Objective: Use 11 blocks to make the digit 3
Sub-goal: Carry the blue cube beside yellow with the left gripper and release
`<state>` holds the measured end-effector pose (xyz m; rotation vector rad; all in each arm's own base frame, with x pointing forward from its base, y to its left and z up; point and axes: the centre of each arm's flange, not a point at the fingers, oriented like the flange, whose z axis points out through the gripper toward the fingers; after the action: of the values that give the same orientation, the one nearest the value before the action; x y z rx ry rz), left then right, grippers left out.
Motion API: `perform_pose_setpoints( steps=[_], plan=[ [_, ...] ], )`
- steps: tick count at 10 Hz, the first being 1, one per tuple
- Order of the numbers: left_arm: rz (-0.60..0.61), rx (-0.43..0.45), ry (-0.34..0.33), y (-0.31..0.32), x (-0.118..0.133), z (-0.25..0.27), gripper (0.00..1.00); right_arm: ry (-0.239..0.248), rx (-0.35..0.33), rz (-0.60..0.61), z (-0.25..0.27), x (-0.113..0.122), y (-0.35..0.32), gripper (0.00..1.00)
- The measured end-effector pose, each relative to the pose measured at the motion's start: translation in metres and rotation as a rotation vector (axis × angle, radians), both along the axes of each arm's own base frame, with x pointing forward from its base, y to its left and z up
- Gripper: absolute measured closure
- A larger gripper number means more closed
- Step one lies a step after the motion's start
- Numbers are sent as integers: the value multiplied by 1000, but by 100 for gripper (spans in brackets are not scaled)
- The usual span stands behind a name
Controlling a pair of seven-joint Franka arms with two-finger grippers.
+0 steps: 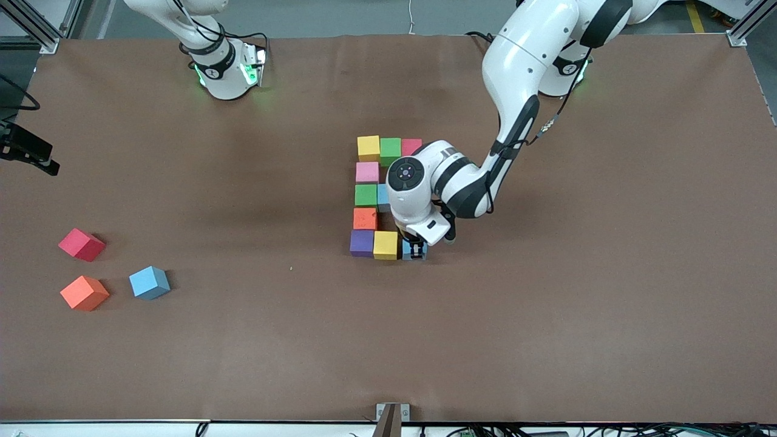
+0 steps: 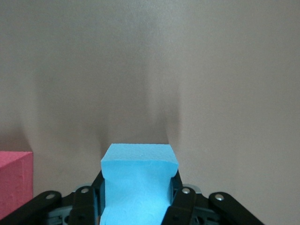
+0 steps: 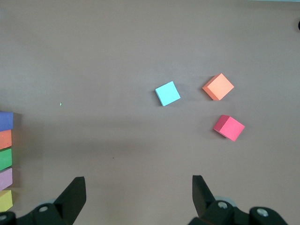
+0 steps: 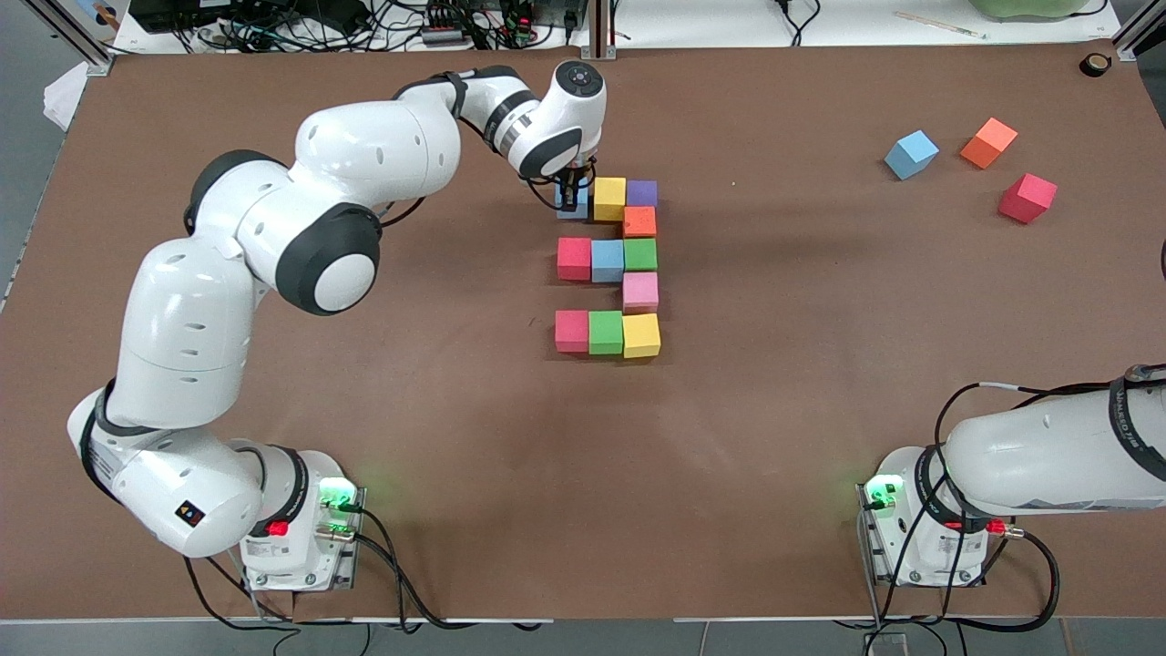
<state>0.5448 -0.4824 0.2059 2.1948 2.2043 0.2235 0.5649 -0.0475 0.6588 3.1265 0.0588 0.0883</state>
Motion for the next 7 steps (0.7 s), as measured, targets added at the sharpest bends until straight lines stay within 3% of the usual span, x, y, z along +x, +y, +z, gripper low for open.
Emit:
perform_pose_setpoints(
  steps=[7],
  plan=[
    [-21, -1, -13, -9, -4, -1, 47, 1, 0, 2, 0, 0, 1, 0]
  ],
)
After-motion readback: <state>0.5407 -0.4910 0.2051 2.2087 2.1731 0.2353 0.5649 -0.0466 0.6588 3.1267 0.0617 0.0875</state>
